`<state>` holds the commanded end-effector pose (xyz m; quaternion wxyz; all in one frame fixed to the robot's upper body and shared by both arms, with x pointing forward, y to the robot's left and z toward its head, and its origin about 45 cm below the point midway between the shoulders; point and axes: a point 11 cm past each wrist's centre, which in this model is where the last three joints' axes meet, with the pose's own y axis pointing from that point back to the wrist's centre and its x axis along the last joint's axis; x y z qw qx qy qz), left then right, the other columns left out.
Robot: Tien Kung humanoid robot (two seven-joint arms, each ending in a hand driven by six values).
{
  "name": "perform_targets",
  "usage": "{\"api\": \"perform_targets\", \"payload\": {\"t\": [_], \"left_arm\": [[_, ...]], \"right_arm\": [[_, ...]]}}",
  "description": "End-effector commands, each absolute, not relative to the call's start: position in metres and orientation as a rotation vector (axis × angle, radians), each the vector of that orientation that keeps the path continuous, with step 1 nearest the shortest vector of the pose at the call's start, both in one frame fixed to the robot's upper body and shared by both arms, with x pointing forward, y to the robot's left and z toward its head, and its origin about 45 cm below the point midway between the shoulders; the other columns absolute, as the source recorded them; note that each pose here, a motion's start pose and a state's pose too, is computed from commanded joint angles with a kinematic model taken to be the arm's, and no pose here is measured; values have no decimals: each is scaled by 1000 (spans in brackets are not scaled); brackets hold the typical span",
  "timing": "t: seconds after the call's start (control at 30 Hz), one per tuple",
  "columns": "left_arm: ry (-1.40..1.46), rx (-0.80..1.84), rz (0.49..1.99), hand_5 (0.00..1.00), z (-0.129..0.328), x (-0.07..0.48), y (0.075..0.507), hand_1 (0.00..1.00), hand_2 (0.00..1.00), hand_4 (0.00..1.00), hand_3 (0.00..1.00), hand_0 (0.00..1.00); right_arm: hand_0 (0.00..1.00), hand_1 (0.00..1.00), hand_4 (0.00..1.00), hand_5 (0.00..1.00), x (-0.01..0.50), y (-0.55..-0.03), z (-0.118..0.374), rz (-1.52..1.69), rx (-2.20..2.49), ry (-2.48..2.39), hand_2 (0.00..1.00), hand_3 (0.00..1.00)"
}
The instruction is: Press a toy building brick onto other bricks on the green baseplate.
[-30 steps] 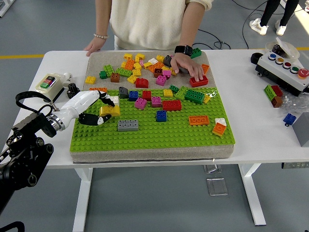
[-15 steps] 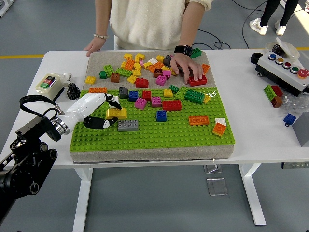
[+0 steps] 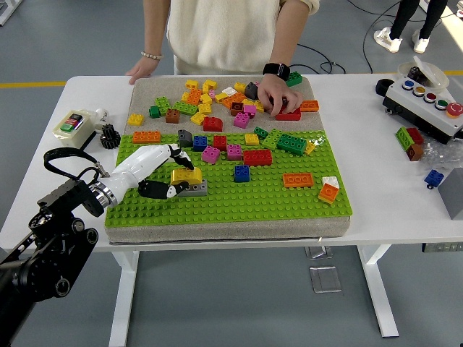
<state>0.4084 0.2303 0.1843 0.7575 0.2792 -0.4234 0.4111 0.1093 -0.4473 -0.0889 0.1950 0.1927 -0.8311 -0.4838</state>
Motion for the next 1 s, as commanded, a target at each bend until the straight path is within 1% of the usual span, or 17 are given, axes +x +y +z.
{"api": "perform_targets", "payload": {"t": [0.6, 0.8, 0.83, 1.0], "left_arm": [[-899, 613, 894, 2, 174, 408, 224, 618, 560, 493, 539, 695], [-893, 617, 890, 2, 171, 408, 224, 620, 562, 504, 539, 700], [-894, 617, 890, 2, 171, 408, 223, 622, 563, 522, 541, 708], [-897, 616, 891, 2, 172, 408, 223, 622, 563, 522, 541, 708]], "right_arm": [[738, 656, 914, 504, 111, -446, -89, -1355, 548, -2324, 706, 590], [737, 656, 914, 504, 111, -446, -89, -1353, 548, -2320, 705, 591], [737, 656, 914, 506, 111, -446, -89, -1353, 547, -2319, 707, 591], [737, 656, 914, 506, 111, -446, -89, -1355, 548, -2318, 707, 591]]}}
